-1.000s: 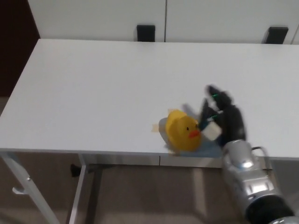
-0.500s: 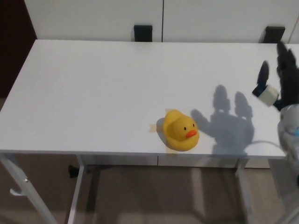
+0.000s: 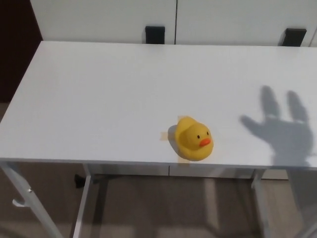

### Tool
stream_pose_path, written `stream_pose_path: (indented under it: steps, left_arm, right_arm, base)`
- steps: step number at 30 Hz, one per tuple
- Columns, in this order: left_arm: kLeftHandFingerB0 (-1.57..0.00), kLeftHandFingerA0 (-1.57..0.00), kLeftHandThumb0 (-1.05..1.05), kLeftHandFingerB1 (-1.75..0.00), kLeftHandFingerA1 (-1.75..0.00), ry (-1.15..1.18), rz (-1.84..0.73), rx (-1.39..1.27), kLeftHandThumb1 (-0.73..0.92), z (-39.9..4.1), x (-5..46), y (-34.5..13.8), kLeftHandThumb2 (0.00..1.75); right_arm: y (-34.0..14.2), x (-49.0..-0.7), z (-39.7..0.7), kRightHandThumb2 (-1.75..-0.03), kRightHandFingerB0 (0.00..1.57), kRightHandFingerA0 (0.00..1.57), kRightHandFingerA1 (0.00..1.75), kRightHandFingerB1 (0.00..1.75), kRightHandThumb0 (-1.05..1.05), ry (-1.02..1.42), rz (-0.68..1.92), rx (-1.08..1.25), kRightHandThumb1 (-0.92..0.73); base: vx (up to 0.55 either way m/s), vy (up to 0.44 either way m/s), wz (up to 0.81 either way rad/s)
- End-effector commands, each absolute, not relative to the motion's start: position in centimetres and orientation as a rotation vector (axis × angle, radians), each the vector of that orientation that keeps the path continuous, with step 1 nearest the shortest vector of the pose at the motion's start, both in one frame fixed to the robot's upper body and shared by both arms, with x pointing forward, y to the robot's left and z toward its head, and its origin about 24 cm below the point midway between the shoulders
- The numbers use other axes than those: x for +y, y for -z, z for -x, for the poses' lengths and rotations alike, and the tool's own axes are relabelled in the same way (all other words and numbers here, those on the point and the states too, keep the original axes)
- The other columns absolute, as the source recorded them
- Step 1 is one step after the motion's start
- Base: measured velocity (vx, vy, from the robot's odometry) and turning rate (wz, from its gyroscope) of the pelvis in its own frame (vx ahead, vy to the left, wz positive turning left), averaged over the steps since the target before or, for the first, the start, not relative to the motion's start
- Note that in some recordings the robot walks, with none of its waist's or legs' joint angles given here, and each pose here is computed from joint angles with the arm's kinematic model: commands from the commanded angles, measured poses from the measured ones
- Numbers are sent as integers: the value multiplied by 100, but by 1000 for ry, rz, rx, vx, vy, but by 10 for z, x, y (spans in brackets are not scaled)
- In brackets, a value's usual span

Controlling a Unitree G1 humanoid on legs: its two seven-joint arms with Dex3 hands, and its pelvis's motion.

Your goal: The robot uses its right hand to push the yellow duck toy to the center of the white desk.

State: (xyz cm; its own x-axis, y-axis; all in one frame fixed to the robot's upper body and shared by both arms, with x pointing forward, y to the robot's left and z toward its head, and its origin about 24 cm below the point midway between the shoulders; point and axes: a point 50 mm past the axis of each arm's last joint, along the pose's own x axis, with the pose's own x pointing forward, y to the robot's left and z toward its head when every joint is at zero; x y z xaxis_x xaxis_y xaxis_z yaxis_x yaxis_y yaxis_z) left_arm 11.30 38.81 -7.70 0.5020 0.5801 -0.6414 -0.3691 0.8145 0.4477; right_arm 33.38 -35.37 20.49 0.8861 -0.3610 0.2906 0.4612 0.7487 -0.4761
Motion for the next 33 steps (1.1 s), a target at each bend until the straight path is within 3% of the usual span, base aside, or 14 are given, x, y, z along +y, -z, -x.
stream_pose_path:
  steps: [1, 5, 9, 11, 13, 14, 18, 19, 21, 22, 24, 25, 27, 33]
  left_arm:
    - [-91, -96, -4, -98, -94, -603, -294, 836, 54, -104, 399, 70, 98]
    - [-91, -96, -7, -96, -93, -604, -299, 844, 58, -103, 399, 70, 90]
    - [-92, -95, -11, -98, -93, -618, -305, 843, 58, -102, 401, 69, 85]
    - [-90, -95, -10, -97, -93, -624, -302, 838, 56, -99, 402, 68, 86]
    - [-90, -95, -10, -97, -93, -626, -301, 838, 56, -98, 402, 68, 86]
    - [-93, -97, -9, -99, -93, -625, -303, 839, 57, -98, 403, 68, 87]
    - [-92, -94, -8, -97, -91, -613, -316, 840, 55, -99, 402, 68, 93]
    - [-93, -95, -8, -97, -92, -606, -318, 843, 55, -99, 401, 69, 95]
    - [-93, -95, -8, -97, -92, -598, -318, 847, 55, -99, 399, 70, 95]
    - [-91, -94, -8, -96, -92, -603, -310, 850, 54, -100, 399, 71, 84]
    - [-91, -94, -8, -96, -92, -608, -301, 852, 54, -101, 399, 71, 84]
    - [-93, -95, -9, -97, -92, -610, -302, 853, 54, -101, 399, 71, 83]
    - [-94, -97, -8, -97, -92, -620, -298, 856, 57, -99, 400, 71, 83]
    - [-91, -93, -10, -97, -91, -633, -300, 866, 59, -96, 402, 71, 83]
  right_arm:
    - [-234, -455, -228, -123, 0, 0, 33, 23, -99, 667, 573, -134, -82]
    - [-232, -470, -207, -125, 0, 0, 33, 17, -105, 724, 581, -126, -89]
    - [-216, -497, -154, -117, 0, 0, 44, 27, -99, 821, 536, -102, -79]
    - [-193, -509, -125, -95, 0, 0, 49, 33, -79, 889, 499, -31, -55]
    - [-189, -510, -121, -95, 0, 0, 49, 33, -79, 897, 494, -23, -55]
    - [-175, -511, -115, -80, 0, 2, 51, 15, -51, 940, 473, 3, -61]
    - [-148, -509, -105, -81, 0, 2, 62, 8, -44, 1012, 454, 56, -64]
    - [-126, -505, -102, -70, 2, 26, 66, 45, -19, 1028, 448, 90, -72]
    - [-101, -499, -98, -70, 2, 26, 66, 45, -19, 1042, 440, 129, -72]
    - [-84, -493, -97, -84, 18, 47, 67, 49, -5, 1044, 445, 171, -65]
    - [-68, -487, -95, -84, 18, 47, 67, 49, -5, 1042, 457, 214, -65]
    - [-60, -481, -94, -93, 27, 53, 65, 44, 8, 1030, 481, 231, -55]
    - [-44, -470, -89, -81, 35, 62, 61, 44, 3, 1005, 502, 259, -54]
    - [-14, -451, -79, -87, 44, 73, 60, 45, 8, 970, 473, 331, -51]
  base:
    - [0, 0, 0]
    - [0, 0, 0]
    - [0, 0, 0]
    - [0, 0, 0]
    - [0, 0, 0]
    - [0, 0, 0]
    - [0, 0, 0]
    - [0, 0, 0]
    - [0, 0, 0]
    - [0, 0, 0]
    - [0, 0, 0]
    - [0, 0, 0]
    - [0, 0, 0]
    - [0, 0, 0]
